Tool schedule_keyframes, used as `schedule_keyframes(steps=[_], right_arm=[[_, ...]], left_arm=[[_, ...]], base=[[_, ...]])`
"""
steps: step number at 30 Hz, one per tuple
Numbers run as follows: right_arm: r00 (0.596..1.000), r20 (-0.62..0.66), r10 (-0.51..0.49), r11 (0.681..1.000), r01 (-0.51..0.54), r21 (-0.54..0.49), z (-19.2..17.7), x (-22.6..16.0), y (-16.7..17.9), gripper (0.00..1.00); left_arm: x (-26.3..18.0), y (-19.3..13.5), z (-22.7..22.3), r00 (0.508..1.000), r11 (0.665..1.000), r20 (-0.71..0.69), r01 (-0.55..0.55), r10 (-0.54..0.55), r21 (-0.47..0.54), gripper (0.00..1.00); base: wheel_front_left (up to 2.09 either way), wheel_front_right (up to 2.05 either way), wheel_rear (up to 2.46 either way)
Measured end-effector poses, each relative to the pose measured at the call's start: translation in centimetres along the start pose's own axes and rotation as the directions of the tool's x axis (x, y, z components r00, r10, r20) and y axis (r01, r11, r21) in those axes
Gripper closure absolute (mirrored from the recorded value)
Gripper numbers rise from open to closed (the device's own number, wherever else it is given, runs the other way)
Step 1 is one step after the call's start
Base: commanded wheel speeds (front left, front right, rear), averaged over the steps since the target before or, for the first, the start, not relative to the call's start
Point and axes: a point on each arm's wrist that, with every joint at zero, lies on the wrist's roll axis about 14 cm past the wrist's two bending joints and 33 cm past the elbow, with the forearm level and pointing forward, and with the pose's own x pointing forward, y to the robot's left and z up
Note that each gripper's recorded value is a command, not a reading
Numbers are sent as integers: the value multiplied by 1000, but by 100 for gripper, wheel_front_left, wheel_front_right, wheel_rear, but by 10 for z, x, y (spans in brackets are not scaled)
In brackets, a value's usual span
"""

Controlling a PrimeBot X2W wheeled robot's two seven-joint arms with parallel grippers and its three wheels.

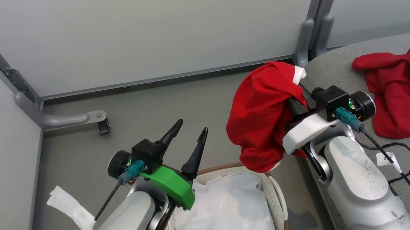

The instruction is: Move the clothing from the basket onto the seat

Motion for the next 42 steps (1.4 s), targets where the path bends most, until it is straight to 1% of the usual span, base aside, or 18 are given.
schedule_keyframes(steps=[4,11,15,19,22,27,31,36,38,42], right_arm=[[1000,-12,-21,1000,21,-7,-6,-1,-8,100],[996,-10,-86,995,86,-42,-5,-7,-36,100],[986,-2,-166,983,165,-78,0,-19,-66,100],[964,4,-265,958,264,-111,5,-40,-102,100],[939,-4,-343,931,340,-134,5,-62,-127,100],[884,-32,-466,875,455,-164,2,-104,-163,100],[838,-53,-543,830,526,-185,0,-137,-183,100],[788,-81,-611,782,583,-221,-4,-167,-199,100],[773,-103,-626,771,592,-235,-10,-174,-203,100],[765,-147,-628,770,582,-262,-24,-176,-204,100]], left_arm=[[1,-1,-8,1000,1000,-6,-4,4,-29,0],[18,-10,-11,999,999,-1,47,-47,-23,0],[32,-24,-20,994,994,-17,108,-108,-13,0],[47,-46,-32,981,982,-37,189,-190,-19,0],[58,-63,-42,965,966,-56,256,-257,-18,0],[73,-96,-61,922,926,-91,376,-377,-29,0],[82,-119,-76,881,889,-117,456,-458,-49,0],[88,-146,-93,827,838,-135,539,-545,-83,0],[90,-152,-99,812,824,-138,557,-567,-102,0],[90,-158,-110,793,805,-143,578,-593,-133,0]], base=[[0,0,0],[0,0,0],[0,0,0],[0,0,0],[0,0,0],[0,0,0],[0,0,0],[0,0,0],[0,0,0],[0,0,0]])
